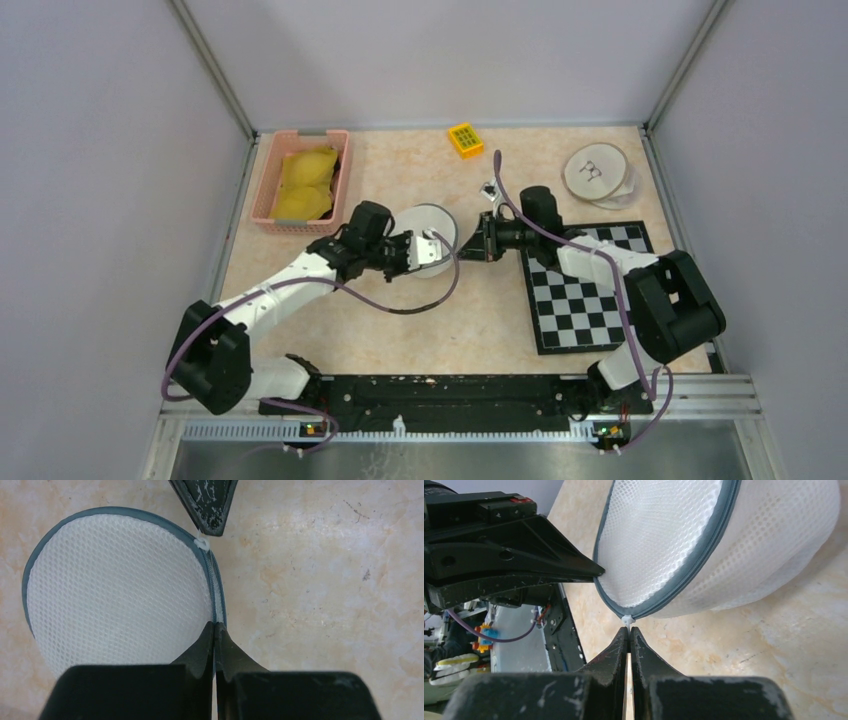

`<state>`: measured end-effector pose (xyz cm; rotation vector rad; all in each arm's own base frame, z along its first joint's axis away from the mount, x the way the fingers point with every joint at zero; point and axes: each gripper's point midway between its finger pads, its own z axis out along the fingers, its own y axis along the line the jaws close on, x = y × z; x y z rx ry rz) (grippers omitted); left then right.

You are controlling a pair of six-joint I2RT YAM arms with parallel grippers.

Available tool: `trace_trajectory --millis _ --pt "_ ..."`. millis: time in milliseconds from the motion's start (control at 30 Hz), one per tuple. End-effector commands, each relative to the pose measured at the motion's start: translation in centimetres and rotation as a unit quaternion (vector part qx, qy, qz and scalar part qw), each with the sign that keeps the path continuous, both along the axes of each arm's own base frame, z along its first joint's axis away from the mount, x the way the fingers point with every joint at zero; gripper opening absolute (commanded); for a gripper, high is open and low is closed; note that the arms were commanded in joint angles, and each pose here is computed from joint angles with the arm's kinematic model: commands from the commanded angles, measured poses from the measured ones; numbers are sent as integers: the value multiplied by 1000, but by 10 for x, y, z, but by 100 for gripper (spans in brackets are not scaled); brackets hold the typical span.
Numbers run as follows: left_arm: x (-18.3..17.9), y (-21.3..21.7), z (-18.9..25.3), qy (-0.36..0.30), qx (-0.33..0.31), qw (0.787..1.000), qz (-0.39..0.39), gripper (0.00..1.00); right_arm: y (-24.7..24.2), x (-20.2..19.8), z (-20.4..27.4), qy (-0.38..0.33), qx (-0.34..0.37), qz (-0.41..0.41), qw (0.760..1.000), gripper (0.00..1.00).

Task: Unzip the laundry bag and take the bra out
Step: Unzip the laundry bag at the center of the board.

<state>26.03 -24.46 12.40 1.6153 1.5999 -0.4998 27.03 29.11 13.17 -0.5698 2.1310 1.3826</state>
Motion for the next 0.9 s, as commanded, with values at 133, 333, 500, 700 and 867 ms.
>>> trace_trajectory --millis 133,333,500,700,867 --pt "4 27 4 -38 37 999 -13 0 -17 21 5 -33 -3 -25 999 0" --pt "3 33 6 -56 51 997 -32 6 -9 9 13 -28 19 -1 999 0" --pt "-10 13 34 -34 -7 998 -61 48 7 -9 18 -19 34 31 999 0" --pt "-20 -4 49 -26 -31 996 -75 59 18 -18 23 -17 41 45 998 0" --pt "-12 -18 43 -26 -33 997 -64 60 22 -19 25 -12 46 46 998 0"
